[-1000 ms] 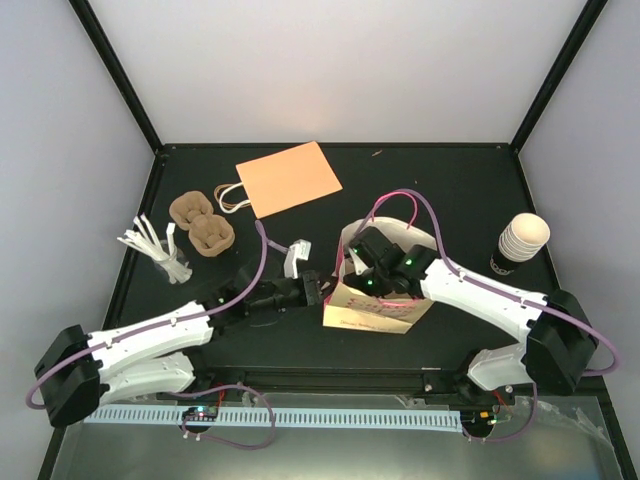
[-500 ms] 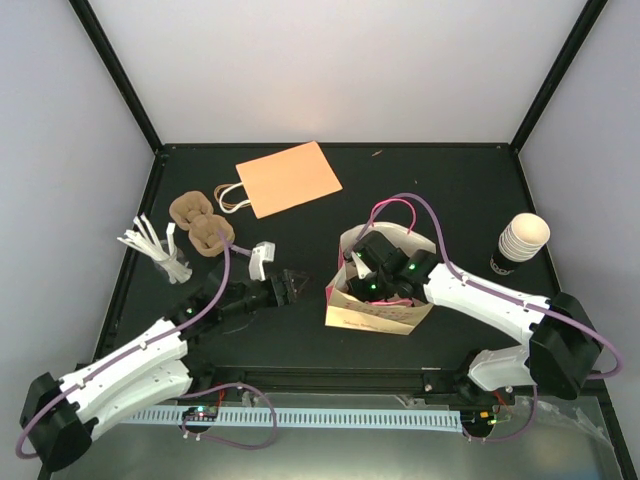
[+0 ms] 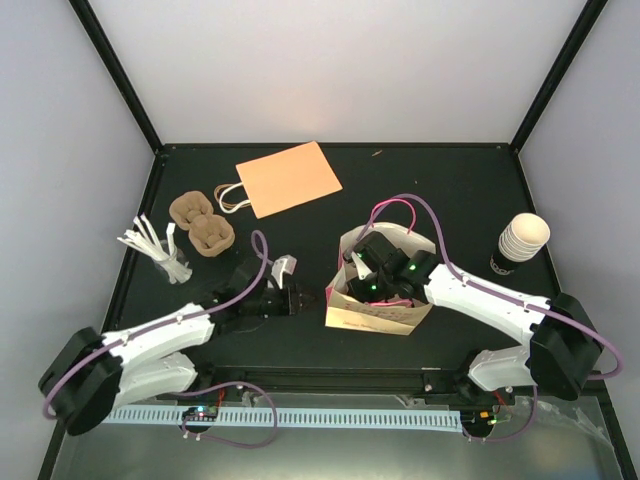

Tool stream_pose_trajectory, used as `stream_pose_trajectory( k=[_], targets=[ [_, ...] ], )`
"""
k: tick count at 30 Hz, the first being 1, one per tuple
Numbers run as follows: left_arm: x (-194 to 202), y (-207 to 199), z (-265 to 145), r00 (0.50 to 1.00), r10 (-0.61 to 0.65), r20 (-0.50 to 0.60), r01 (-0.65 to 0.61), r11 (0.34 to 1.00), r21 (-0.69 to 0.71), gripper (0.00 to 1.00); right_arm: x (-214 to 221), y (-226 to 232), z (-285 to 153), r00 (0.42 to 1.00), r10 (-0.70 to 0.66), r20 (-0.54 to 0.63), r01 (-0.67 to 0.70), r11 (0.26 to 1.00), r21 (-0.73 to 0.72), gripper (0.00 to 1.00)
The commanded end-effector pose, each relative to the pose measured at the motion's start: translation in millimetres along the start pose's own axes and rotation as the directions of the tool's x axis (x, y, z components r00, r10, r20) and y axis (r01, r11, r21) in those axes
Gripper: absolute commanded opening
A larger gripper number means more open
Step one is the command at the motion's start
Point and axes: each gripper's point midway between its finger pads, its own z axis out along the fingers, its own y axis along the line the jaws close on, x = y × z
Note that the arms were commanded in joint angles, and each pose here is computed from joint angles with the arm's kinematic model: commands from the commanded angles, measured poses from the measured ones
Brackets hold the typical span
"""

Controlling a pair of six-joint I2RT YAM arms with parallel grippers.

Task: Pack the takeout coffee

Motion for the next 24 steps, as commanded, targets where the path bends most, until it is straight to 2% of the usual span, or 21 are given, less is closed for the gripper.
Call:
stream_pose_trajectory(
  k=[1,4,15,24],
  targets=[
    [-3.2,-23.1,14.4,0.999,0.030,-0.027,-0.027,0.993,0.116,0.25,0.8,1.7,-1.2,1.000,-0.018,0.006,0.019,1.000,-0.018,0.01],
    [-1.6,-26.2,23.4,0.998,0.037,-0.051,-0.030,0.991,0.127,0.20,2.5,-0.2,0.2,1.000,-0.017,0.000,0.017,1.000,-0.011,0.01],
    [16.6,-51.7,45.3,0.986,0.084,-0.146,-0.049,0.972,0.229,0.17,8.6,-4.8,13.7,0.999,-0.011,-0.046,0.011,1.000,0.002,0.01],
    [28.9,-92.0,44.1,0.971,0.106,-0.214,-0.026,0.937,0.348,0.12,3.5,1.2,19.3,0.999,0.005,-0.038,-0.006,1.000,-0.030,0.01]
  ],
)
